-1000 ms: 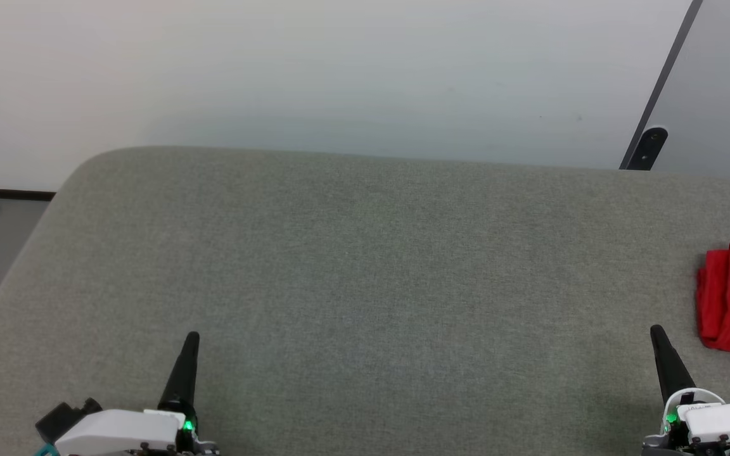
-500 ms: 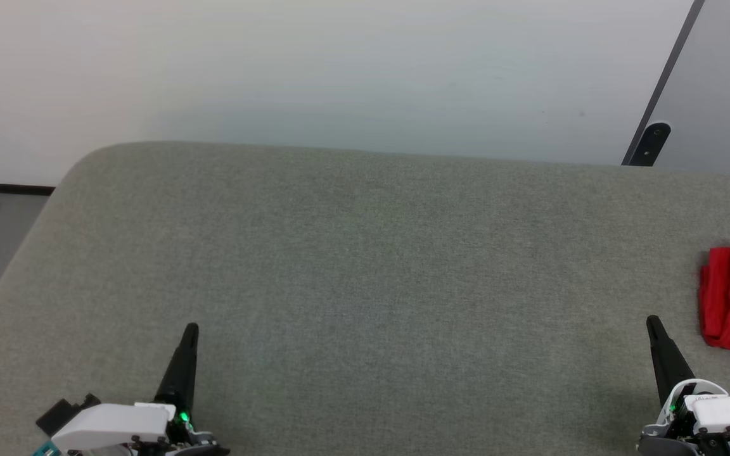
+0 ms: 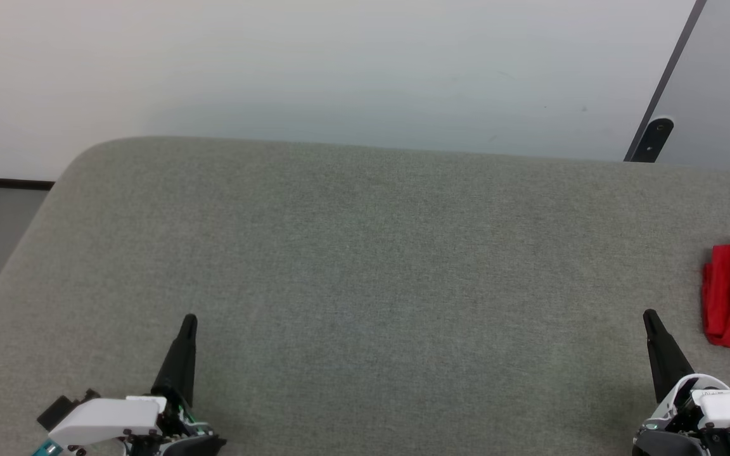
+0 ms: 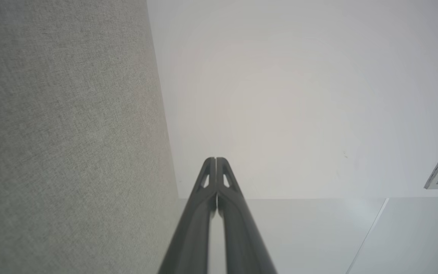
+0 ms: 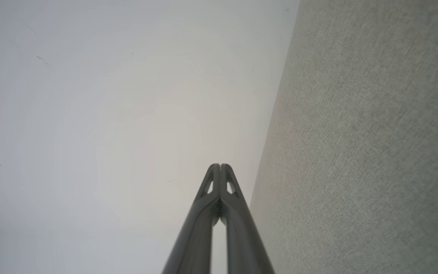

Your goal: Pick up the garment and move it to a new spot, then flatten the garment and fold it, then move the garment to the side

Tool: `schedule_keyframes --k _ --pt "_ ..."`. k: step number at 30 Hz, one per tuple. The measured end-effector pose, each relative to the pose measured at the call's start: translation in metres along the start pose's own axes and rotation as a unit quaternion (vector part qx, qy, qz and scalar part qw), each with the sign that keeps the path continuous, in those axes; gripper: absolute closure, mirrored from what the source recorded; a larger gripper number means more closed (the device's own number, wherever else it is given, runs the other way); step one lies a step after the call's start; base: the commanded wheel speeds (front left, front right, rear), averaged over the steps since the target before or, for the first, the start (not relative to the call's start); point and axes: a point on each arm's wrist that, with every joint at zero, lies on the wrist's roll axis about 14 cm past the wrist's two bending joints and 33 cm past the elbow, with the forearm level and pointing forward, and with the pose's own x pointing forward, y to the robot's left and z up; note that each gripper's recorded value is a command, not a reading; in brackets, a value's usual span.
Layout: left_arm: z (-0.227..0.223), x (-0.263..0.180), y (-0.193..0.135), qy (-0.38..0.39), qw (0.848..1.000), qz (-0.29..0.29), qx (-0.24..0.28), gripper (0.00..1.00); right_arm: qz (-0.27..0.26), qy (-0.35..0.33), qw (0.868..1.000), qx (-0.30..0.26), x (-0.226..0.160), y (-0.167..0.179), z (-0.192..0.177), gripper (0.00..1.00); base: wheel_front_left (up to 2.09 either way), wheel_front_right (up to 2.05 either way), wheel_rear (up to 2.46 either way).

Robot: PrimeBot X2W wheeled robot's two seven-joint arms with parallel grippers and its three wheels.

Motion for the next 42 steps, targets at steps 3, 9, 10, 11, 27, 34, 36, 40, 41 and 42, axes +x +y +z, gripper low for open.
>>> schedule_keyframes --k 3,9,10,11,27,34,36,40,41,42 --pt "0.0004 0.0002 0.0001 -0.001 1.0 0.0 -0.006 1.0 0.003 0.001 1.0 0.005 0.0018 0.0019 -0.0006 1.0 0.0 0.0 0.0" --pt "0.0004 0.0002 0.0001 -0.001 1.0 0.0 -0.006 1.0 0.004 0.001 1.0 0.006 0.0023 0.0027 -0.0007 1.0 0.0 0.0 0.0" --pt "0.0003 0.0003 0.0 -0.001 1.0 0.0 -0.006 1.0 0.004 0.001 1.0 0.006 0.0023 0.0027 -0.0007 1.0 0.0 0.0 0.0" --pt "0.0003 0.0003 0.0001 -0.001 1.0 0.0 -0.006 1.0 0.004 0.001 1.0 0.006 0.0023 0.0027 -0.0007 1.0 0.0 0.0 0.0" --pt "0.0004 0.0003 0.0 -0.001 1.0 0.0 -0.006 1.0 0.004 0.001 1.0 0.006 0.0023 0.0027 -0.0008 1.0 0.0 0.0 0.0" --pt "0.0003 0.0003 0.0 -0.001 1.0 0.0 -0.006 1.0 0.004 0.001 1.0 0.006 0.0023 0.0027 -0.0007 1.0 0.0 0.0 0.0" --pt "0.0003 0.0003 0.0 -0.001 1.0 0.0 -0.006 1.0 0.004 0.001 1.0 0.006 0.0023 0.0027 -0.0007 1.0 0.0 0.0 0.0" --pt "0.0003 0.0003 0.0 -0.001 1.0 0.0 -0.006 1.0 0.004 0.001 1.0 0.006 0.0023 0.0027 -0.0007 1.0 0.0 0.0 0.0" --pt "0.0003 0.0003 -0.0001 -0.001 1.0 0.0 -0.006 1.0 0.004 0.001 1.0 0.006 0.0023 0.0027 -0.0007 1.0 0.0 0.0 0.0" --pt "0.0004 0.0003 0.0 -0.001 1.0 0.0 -0.006 1.0 0.004 0.001 1.0 0.006 0.0023 0.0027 -0.0007 1.0 0.0 0.0 0.0"
